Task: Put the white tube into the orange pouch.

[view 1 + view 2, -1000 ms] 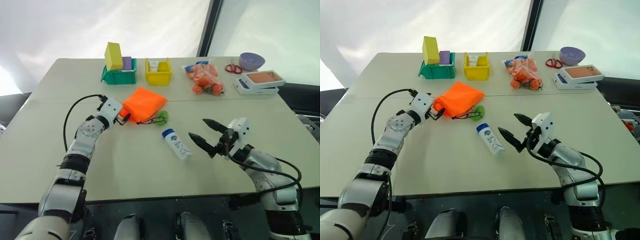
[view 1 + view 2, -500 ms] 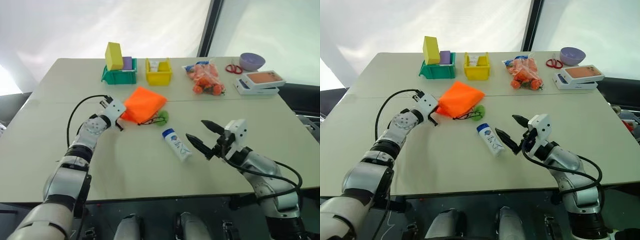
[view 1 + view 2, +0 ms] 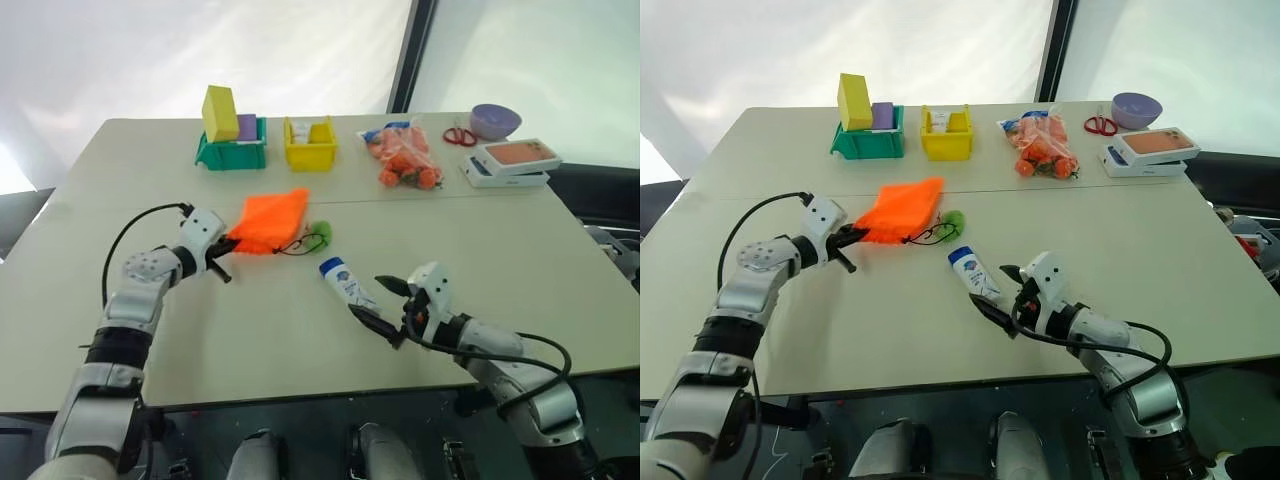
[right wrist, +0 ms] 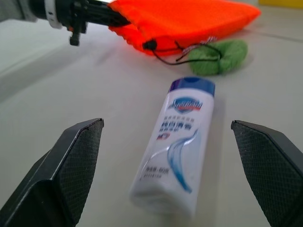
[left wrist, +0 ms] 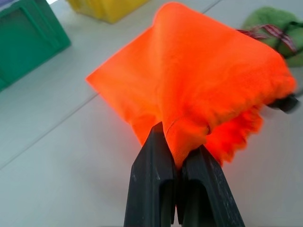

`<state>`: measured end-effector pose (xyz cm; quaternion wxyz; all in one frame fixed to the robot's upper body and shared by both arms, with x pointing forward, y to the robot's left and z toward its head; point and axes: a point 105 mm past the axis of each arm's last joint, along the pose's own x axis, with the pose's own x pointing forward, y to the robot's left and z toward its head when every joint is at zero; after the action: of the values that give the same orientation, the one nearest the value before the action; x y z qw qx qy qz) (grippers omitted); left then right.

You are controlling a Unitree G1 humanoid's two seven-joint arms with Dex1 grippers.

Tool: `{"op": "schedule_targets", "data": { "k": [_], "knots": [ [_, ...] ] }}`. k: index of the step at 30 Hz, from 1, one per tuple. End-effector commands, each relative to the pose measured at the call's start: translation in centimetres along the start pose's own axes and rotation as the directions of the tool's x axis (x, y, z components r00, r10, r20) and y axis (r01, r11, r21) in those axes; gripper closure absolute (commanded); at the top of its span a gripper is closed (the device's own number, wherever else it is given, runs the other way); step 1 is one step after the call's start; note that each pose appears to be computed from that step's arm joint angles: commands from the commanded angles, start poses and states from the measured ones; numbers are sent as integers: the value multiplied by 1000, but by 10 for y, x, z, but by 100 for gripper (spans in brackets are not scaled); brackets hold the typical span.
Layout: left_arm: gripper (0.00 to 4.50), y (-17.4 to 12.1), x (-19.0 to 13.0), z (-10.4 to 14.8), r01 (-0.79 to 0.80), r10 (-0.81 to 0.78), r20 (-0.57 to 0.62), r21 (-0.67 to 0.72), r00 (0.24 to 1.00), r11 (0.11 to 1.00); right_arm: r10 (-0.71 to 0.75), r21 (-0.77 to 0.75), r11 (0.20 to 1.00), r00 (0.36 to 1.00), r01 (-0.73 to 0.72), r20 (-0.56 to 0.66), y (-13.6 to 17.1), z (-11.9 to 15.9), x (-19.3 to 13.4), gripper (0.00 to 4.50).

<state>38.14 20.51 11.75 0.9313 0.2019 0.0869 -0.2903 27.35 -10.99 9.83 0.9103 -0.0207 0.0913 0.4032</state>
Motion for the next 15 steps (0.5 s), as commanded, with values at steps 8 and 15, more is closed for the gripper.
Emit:
{"op": "schedule_targets", "data": {
  "k": [8, 15],
  "knots": [
    [444, -52, -72, 5, 143, -155, -143, -90, 978, 986, -72, -12, 997, 997, 72, 9, 2, -13, 11, 0],
    [444, -53, -69, 4, 60, -86, -121, -204, 989, 977, -124, -4, 992, 992, 124, 12, -6, -22, 22, 0]
  ]
}}
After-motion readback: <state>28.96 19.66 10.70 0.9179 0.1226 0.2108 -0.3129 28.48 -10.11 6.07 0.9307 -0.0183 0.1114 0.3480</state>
